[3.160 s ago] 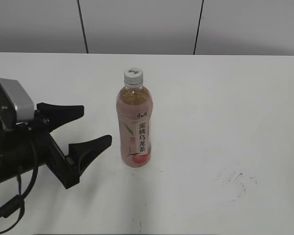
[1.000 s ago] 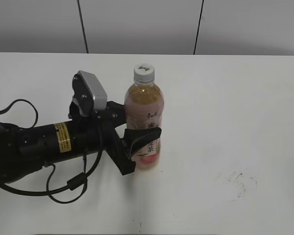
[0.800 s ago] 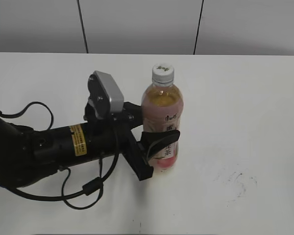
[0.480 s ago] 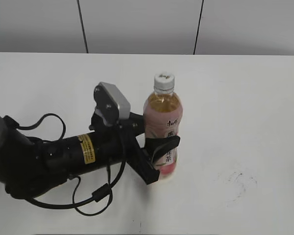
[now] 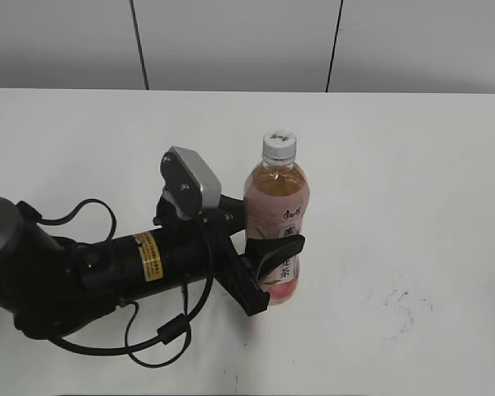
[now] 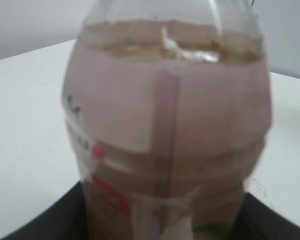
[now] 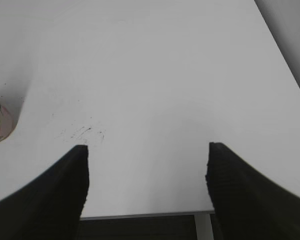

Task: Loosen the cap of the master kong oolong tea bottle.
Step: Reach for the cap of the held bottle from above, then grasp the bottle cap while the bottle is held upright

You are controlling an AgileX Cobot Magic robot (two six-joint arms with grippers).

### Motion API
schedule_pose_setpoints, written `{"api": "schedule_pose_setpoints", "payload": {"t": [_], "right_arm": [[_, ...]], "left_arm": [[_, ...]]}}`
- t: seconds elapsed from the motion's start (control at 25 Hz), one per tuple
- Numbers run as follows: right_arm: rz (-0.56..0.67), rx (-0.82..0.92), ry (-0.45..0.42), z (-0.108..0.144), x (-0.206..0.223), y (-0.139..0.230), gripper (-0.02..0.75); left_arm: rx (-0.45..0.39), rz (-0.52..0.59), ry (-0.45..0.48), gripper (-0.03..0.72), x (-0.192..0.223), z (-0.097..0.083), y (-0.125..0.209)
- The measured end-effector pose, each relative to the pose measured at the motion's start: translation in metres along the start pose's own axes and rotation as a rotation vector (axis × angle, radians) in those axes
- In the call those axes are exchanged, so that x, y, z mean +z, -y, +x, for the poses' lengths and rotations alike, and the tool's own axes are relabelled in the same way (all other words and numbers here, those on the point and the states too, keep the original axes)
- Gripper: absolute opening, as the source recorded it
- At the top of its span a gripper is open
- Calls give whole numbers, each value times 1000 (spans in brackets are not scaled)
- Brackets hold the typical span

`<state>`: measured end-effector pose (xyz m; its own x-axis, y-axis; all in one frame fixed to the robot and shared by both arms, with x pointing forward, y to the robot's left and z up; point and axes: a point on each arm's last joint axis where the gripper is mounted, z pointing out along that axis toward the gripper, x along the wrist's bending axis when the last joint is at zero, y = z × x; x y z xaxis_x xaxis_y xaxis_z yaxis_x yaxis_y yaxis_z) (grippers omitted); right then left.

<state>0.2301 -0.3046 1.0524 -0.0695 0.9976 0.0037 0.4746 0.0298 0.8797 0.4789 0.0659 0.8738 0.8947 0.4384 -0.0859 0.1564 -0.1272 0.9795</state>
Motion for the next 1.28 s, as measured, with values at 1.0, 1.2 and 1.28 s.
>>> {"api": "schedule_pose_setpoints", "payload": {"t": [1.0, 1.2, 1.28], "right_arm": [[629, 26, -324, 45, 145, -114, 489], [694, -19, -397, 74, 178, -135, 482], [709, -33, -424, 90, 187, -143, 482]], "left_arm": [[75, 9, 78, 379, 0, -7, 1], [81, 9, 80, 379, 0, -7, 1], [81, 9, 80, 379, 0, -7, 1]]}}
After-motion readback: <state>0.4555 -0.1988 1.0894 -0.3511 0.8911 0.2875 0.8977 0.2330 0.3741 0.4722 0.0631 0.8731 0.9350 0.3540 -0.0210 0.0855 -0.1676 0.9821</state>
